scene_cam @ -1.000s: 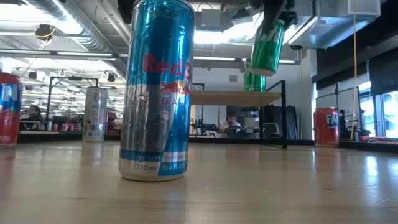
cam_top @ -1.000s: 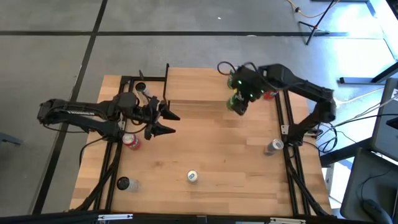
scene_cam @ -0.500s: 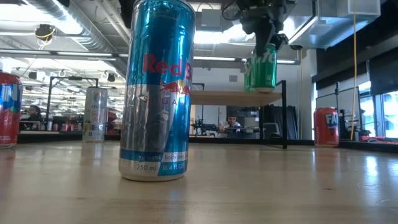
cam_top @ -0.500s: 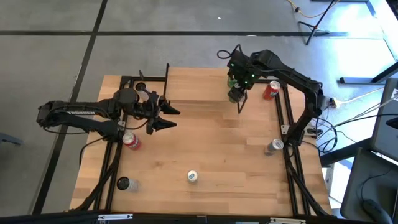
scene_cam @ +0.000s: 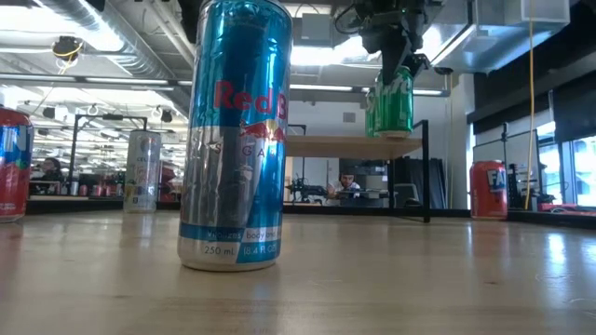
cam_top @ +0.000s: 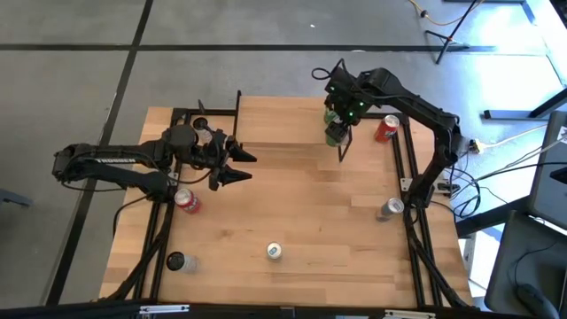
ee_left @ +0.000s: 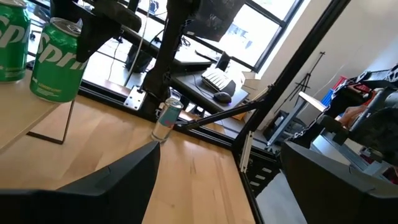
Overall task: Place canned beverage on shelf
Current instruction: Put the green soda can on the shelf aligned with the other green soda can
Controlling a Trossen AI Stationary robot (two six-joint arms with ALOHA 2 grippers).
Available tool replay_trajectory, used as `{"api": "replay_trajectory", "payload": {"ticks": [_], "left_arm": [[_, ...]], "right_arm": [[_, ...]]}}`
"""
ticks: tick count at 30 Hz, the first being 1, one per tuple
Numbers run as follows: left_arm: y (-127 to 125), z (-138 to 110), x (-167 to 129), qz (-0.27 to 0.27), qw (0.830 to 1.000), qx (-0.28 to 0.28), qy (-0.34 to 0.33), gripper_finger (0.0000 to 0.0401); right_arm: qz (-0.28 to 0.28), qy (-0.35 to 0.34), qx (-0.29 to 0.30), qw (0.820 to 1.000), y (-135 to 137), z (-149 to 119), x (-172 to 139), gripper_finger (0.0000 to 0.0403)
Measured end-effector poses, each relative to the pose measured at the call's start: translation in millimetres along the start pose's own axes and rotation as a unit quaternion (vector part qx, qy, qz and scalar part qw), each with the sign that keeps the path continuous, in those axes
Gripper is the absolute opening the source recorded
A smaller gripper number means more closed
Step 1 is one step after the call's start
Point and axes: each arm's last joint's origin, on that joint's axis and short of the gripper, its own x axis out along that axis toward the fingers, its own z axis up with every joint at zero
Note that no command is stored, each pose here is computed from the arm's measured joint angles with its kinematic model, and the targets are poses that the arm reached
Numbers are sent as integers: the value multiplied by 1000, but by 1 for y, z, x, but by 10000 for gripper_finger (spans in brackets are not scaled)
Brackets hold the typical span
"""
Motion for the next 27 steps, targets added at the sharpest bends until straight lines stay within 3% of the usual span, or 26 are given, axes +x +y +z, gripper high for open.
{"api": "replay_trajectory", "payload": {"ticks": [7,24,27], "left_arm": [[0,0,0,0,1000,0,0,327],[0,0,0,0,1000,3,0,327],[0,0,0,0,1000,3,0,327]], "right_arm": [[-1,-25,8,1000,-2,1,-19,265],[7,-10,-5,1000,-6,4,1,265],[0,-11,-15,1000,-5,4,2,294]]}}
